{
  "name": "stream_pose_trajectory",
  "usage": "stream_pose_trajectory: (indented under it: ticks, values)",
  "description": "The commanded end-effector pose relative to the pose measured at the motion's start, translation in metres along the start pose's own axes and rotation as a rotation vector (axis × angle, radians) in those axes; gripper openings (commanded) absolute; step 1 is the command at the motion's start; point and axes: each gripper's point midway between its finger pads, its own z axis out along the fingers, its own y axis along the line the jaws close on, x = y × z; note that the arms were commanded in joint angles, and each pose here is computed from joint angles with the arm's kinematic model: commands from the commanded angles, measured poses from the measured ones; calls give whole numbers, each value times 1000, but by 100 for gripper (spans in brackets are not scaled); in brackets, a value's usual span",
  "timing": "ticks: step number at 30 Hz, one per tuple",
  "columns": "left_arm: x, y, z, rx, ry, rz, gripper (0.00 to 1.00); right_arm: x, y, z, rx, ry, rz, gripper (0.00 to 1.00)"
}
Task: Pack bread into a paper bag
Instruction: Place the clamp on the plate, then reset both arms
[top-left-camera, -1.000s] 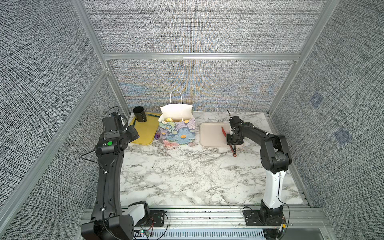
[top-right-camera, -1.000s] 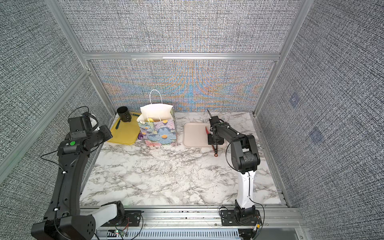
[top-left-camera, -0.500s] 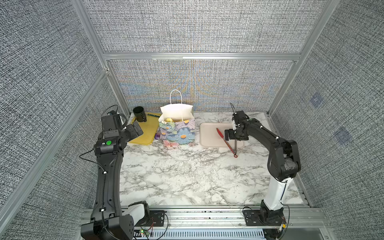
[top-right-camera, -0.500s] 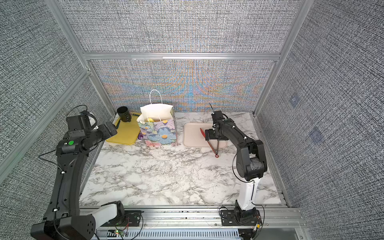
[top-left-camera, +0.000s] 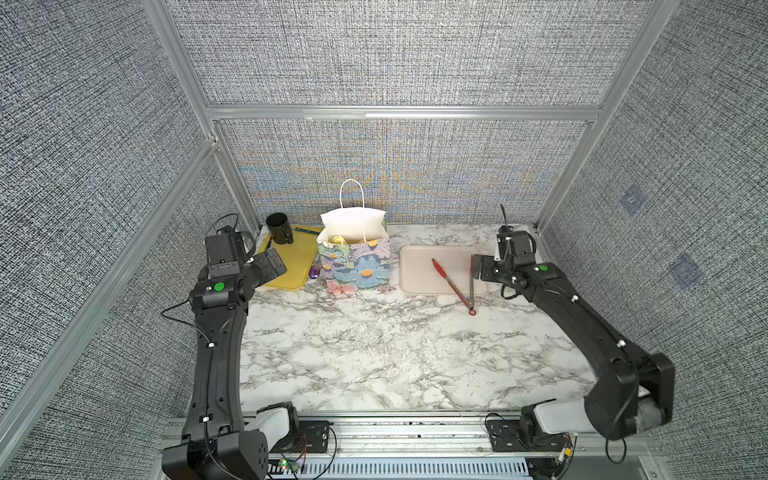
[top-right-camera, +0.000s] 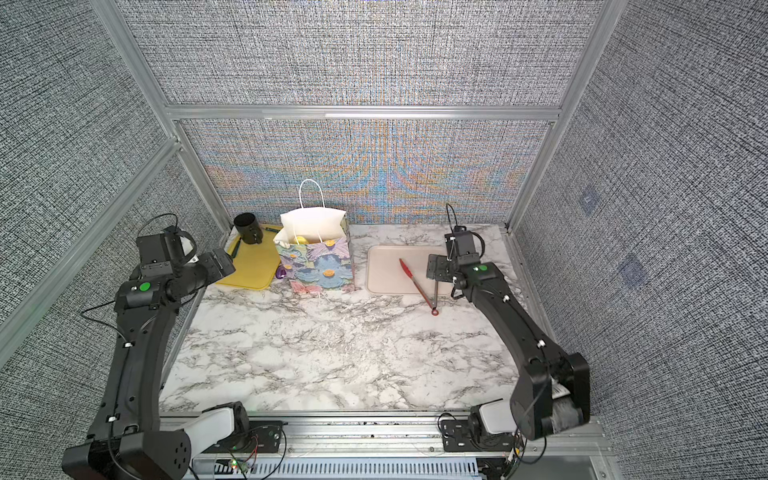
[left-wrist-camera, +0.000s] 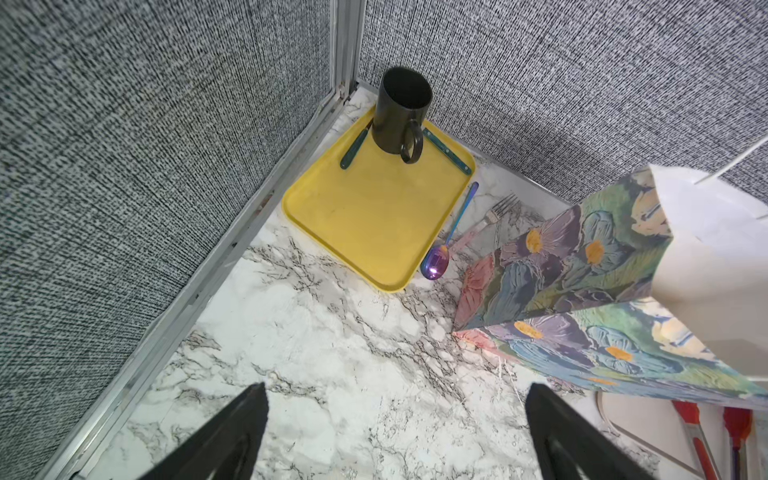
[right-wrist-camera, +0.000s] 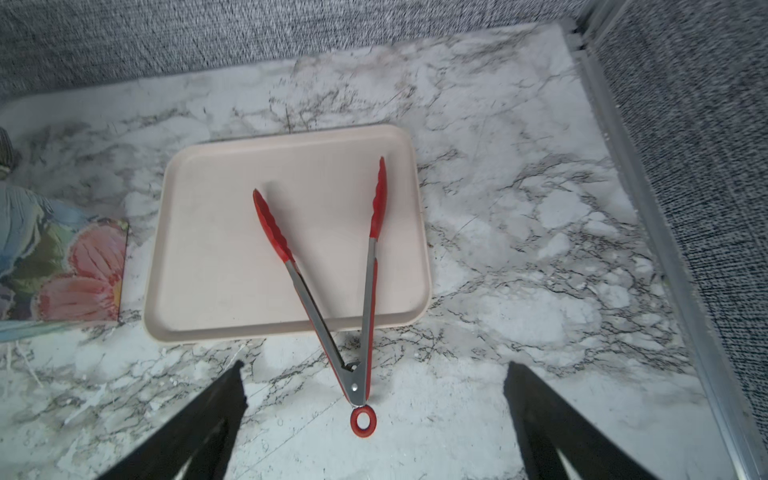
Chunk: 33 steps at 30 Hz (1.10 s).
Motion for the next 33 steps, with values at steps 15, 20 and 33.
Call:
stream_pose_trajectory:
  ticks: [15, 20, 33]
  values:
    - [17, -21, 46, 208, -187, 208, 100, -48, -59, -40, 210, -503, -74, 99]
    - [36, -1, 59, 164, -326, 214, 100, 3, -70, 5, 127, -438, -67, 99]
    - [69, 6, 132, 185, -283, 256, 99, 56, -87, 21, 33, -590, -54, 99]
